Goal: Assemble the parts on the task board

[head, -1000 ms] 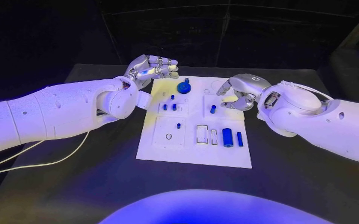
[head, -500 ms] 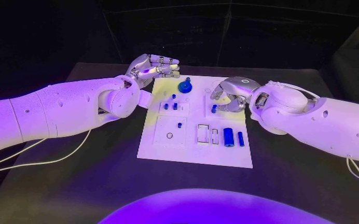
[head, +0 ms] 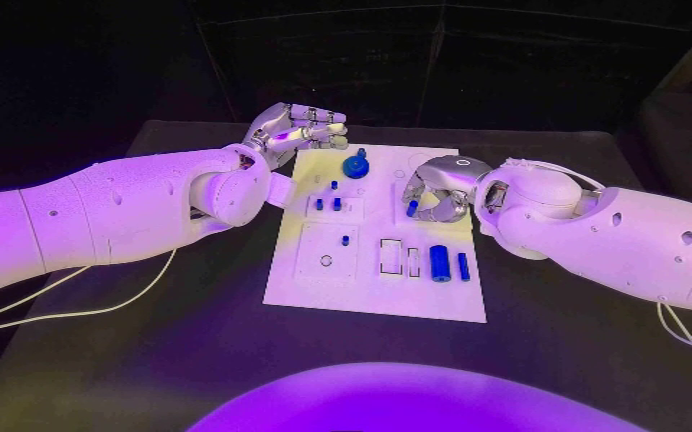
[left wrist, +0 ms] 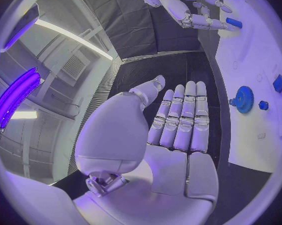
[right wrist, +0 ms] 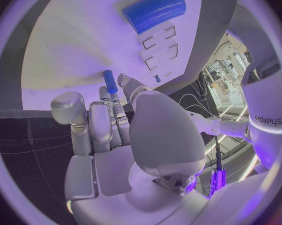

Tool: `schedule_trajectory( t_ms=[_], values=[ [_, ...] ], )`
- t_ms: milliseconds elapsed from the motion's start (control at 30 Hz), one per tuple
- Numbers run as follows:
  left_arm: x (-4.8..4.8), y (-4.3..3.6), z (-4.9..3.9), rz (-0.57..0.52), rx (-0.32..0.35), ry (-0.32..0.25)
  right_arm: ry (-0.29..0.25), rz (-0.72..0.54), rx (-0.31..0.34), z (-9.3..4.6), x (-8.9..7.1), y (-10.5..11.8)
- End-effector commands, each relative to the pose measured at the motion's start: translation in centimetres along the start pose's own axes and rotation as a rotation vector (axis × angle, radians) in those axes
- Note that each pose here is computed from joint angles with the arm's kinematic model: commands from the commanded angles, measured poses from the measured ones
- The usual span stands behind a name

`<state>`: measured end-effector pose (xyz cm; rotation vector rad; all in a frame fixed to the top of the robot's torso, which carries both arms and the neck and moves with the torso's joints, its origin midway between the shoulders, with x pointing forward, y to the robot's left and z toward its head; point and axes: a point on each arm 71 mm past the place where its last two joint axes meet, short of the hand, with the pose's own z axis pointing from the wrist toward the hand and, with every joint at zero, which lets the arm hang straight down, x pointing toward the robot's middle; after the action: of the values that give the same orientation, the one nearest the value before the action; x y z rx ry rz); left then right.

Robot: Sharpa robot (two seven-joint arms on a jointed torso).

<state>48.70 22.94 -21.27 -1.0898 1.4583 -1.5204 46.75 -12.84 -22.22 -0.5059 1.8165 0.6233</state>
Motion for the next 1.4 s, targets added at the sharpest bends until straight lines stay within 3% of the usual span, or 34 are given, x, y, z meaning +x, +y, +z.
schedule_trajectory(
  t_ms=[33,800,1067,1400],
  values=[
    [0.14,-0.14,0.06,-0.008,0.009,0.010,0.021,-0.011,-0.009,0.2,0.1,0.2],
    [0.25,-0.17,0.00,-0.011,0.010,0.016,0.000,-0.061,0.056,0.5,0.2,-0.1],
    [0.21,-0.17,-0.02,-0.011,0.010,0.016,-0.057,-0.058,0.041,-0.1,-0.1,0.6],
    [0.13,-0.17,-0.03,-0.010,0.010,0.014,-0.118,-0.023,0.028,-1.6,-0.7,1.1]
  ],
)
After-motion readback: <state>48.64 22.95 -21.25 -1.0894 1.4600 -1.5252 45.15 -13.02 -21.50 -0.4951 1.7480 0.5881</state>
